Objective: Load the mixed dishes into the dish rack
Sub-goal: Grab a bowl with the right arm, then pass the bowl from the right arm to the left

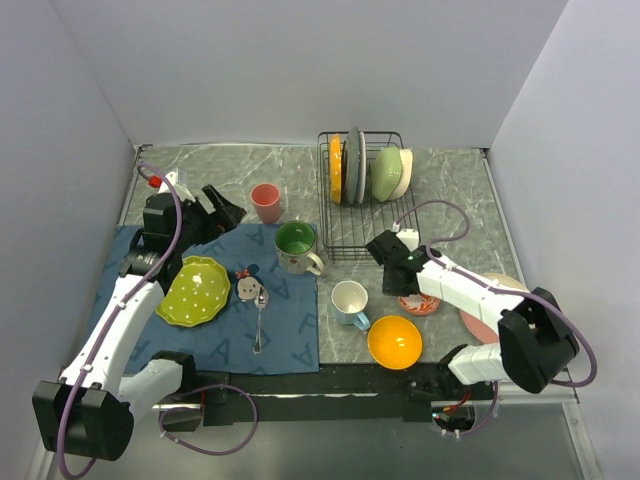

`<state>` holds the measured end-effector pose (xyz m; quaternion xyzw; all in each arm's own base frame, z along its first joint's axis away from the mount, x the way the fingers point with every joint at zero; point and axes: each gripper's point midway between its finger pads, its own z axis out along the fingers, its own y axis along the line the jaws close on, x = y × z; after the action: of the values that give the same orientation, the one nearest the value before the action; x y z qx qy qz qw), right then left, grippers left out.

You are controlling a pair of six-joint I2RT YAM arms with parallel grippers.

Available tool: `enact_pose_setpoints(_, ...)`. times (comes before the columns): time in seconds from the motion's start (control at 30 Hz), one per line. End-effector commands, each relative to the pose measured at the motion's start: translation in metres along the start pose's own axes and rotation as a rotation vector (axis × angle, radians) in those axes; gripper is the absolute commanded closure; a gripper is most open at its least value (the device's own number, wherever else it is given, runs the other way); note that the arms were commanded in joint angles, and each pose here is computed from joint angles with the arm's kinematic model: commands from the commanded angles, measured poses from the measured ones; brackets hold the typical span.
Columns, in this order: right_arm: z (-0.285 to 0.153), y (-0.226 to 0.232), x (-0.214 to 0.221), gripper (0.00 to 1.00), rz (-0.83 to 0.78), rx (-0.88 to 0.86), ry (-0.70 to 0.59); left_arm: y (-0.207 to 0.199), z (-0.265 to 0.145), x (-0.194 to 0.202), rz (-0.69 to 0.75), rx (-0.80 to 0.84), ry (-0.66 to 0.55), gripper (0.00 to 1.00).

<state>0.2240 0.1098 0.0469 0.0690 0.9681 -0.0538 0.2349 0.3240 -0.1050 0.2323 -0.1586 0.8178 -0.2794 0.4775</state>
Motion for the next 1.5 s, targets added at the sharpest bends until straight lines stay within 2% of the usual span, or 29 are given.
enact_pose_setpoints(0.0, -0.005, -0.01, -0.014, 1.0, 0.061, 0.031, -0.079, -0.01, -0.008, -0.013, 0.023, 0.024, -0.047, 0.03)
enact_pose_setpoints(0.27, -0.03, -0.02, -0.031, 1.0, 0.09, 0.027, -0.16, -0.009, -0.009, -0.013, 0.018, 0.023, -0.05, 0.03)
enact_pose_setpoints(0.53, -0.083, -0.038, -0.059, 1.0, 0.181, -0.01, -0.297, -0.009, -0.009, -0.012, 0.015, 0.024, -0.051, 0.03)
enact_pose_setpoints(0.73, -0.121, -0.025, -0.094, 1.0, 0.165, -0.123, -0.398, -0.008, -0.011, -0.013, 0.014, 0.021, -0.06, 0.03)
enact_pose_setpoints(0.97, -0.184, 0.022, -0.167, 1.0, 0.148, -0.388, -0.563, -0.009, -0.013, -0.014, 0.019, 0.021, -0.063, 0.03)
enact_pose_setpoints(1.07, -0.194, 0.045, -0.196, 1.0, 0.137, -0.531, -0.57, -0.01, -0.014, -0.015, 0.021, 0.02, -0.064, 0.03)
enact_pose_setpoints(1.13, -0.184, 0.058, -0.207, 1.0, 0.127, -0.608, -0.52, -0.01, -0.015, -0.016, 0.024, 0.017, -0.068, 0.03)
enact_pose_setpoints(1.23, -0.183, 0.075, -0.229, 1.0, 0.112, -0.712, -0.511, -0.008, -0.017, -0.017, 0.029, 0.009, -0.07, 0.03)
enact_pose_setpoints(1.33, -0.19, 0.096, -0.241, 1.0, 0.085, -0.852, -0.492, -0.008, -0.017, -0.016, 0.029, 0.004, -0.072, 0.03)
enact_pose_setpoints(1.47, -0.18, 0.115, -0.244, 1.0, 0.09, -0.989, -0.399, -0.007, -0.019, -0.017, 0.029, 0.001, -0.076, 0.03)
